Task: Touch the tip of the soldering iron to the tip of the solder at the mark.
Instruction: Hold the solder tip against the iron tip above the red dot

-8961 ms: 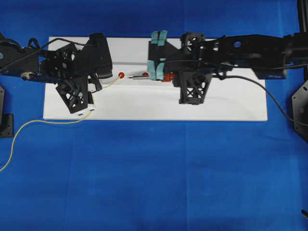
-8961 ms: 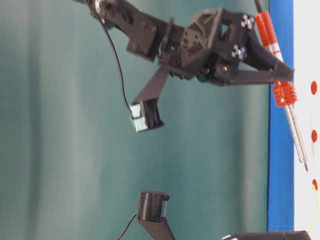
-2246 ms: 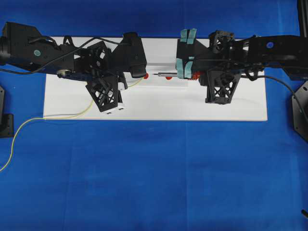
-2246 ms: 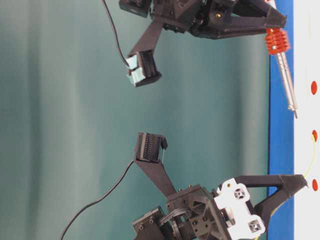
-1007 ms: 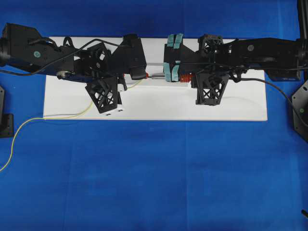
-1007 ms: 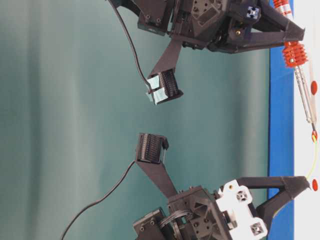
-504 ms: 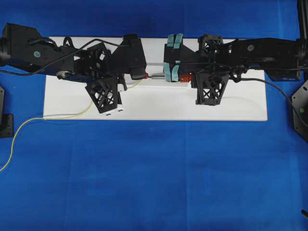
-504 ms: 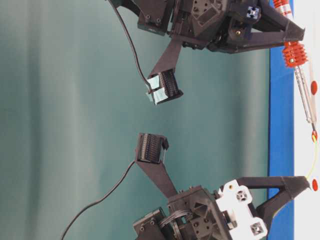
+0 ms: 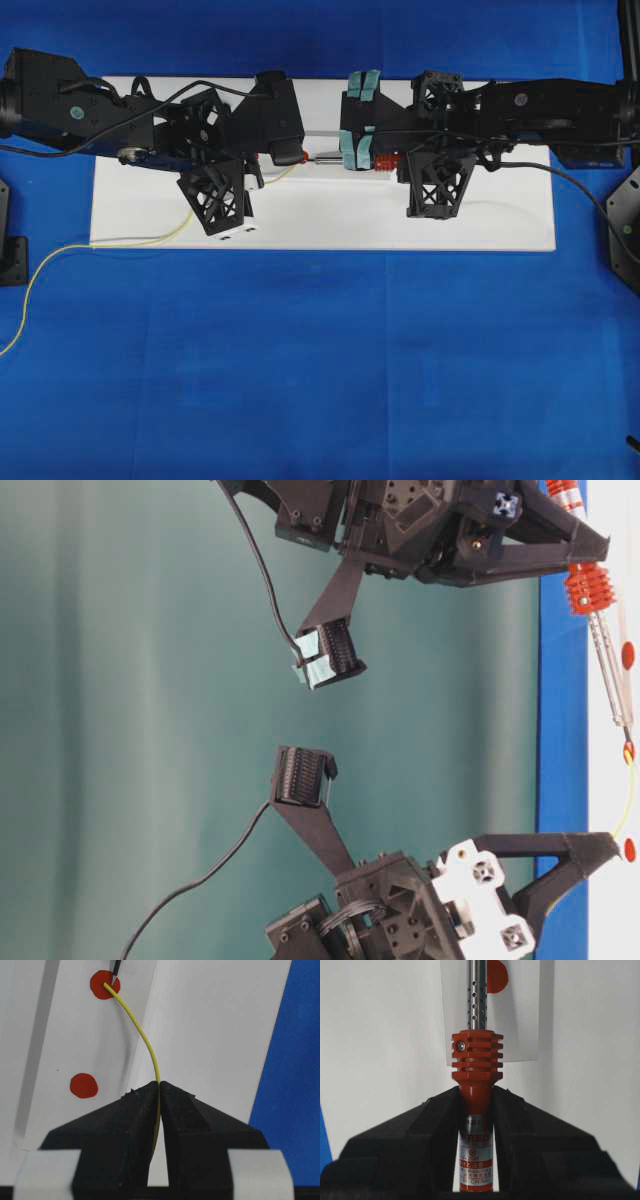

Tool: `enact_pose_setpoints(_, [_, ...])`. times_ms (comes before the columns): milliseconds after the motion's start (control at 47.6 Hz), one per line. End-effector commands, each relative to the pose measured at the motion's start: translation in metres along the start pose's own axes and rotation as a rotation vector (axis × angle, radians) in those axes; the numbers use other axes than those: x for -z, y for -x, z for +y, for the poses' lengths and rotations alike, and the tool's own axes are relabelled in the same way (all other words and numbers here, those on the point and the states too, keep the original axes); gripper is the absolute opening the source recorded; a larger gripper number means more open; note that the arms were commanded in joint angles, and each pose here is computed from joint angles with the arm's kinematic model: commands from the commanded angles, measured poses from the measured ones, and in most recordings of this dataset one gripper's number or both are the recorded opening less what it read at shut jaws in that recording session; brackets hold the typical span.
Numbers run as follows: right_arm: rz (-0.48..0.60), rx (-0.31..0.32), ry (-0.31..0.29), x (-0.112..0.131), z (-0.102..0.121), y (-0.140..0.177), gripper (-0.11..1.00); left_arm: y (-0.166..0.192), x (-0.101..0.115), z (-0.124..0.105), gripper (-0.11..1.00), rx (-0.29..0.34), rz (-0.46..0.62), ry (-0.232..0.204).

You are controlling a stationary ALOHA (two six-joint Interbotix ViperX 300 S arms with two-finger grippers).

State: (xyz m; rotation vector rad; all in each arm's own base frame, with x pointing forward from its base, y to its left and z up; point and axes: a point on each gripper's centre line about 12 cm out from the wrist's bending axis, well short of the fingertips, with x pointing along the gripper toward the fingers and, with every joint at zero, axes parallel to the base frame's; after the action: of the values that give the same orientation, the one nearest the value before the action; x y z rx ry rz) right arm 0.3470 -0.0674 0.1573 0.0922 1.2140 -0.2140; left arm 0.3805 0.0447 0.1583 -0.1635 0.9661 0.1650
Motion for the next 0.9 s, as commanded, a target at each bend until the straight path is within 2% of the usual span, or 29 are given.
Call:
enact_pose_setpoints(0, [-0.040,0.000,-0.001,-0.010,-0.001,0.009,0.06,0.005,-0.006,-0.001,0.02,0.003,-0.023,0.002])
enact_pose_setpoints(609, [-0.040,0.000,-0.001,-0.009,-0.001,0.008,0.06,0.006,-0.006,-0.001,0.02,0.003,-0.023,-0.006])
enact_pose_setpoints(881, [-0.041,0.000,0.001,-0.010,-0.001,0.009,0.06,0.030,-0.005,-0.001,0.02,0.006,-0.049,-0.003])
